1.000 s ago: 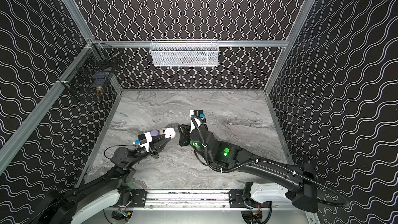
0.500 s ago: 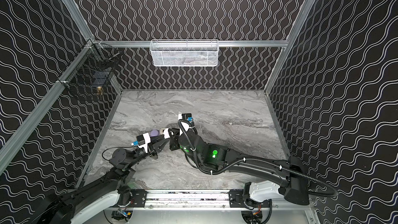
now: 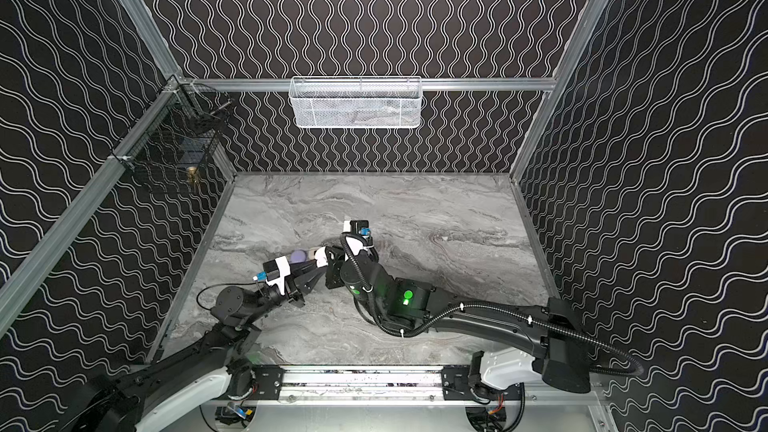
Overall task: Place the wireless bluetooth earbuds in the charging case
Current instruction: 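Carry the earbud with the right gripper over the open case in the left gripper, then lower the earbud into the case and open the right gripper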
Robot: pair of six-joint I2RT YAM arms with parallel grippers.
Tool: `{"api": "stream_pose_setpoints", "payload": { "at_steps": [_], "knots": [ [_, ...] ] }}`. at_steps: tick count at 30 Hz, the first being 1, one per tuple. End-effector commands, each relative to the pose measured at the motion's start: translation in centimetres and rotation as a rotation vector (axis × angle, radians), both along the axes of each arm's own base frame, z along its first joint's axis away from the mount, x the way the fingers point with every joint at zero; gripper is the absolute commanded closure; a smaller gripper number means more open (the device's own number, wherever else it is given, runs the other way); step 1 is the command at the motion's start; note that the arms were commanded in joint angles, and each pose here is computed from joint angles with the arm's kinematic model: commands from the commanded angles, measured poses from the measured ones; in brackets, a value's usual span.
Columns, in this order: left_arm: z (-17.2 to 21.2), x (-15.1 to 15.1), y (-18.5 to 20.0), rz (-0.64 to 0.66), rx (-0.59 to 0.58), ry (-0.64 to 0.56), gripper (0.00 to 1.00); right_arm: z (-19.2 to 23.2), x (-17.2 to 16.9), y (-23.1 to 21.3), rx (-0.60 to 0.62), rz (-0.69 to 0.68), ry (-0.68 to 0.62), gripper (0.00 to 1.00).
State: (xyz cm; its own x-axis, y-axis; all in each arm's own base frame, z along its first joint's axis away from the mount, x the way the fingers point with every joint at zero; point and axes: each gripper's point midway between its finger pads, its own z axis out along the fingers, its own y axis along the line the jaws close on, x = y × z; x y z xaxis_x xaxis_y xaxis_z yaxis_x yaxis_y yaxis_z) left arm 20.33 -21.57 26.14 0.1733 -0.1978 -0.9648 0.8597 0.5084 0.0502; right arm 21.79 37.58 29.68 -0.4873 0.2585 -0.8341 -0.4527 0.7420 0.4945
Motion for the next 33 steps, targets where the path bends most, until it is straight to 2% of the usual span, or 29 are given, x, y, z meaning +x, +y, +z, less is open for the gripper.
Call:
{"api": "stream_pose_setpoints", "payload": {
  "at_steps": [1, 26, 33],
  "knots": [
    [0.6, -0.3, 0.0, -0.008, -0.013, -0.032, 1.0, 0.8, 0.4, -0.1, 0.025, -0.026, -0.028, 0.92],
    [0.7, -0.1, 0.2, 0.01, -0.012, -0.019, 1.0, -2.4, -1.7, 0.8, 0.017, 0.022, -0.025, 0.9],
    [0.6, 0.0, 0.2, 0.01, -0.01, -0.017, 1.0, -1.3, -2.2, -0.2, 0.032, 0.009, -0.046, 0.59]
  ]
}}
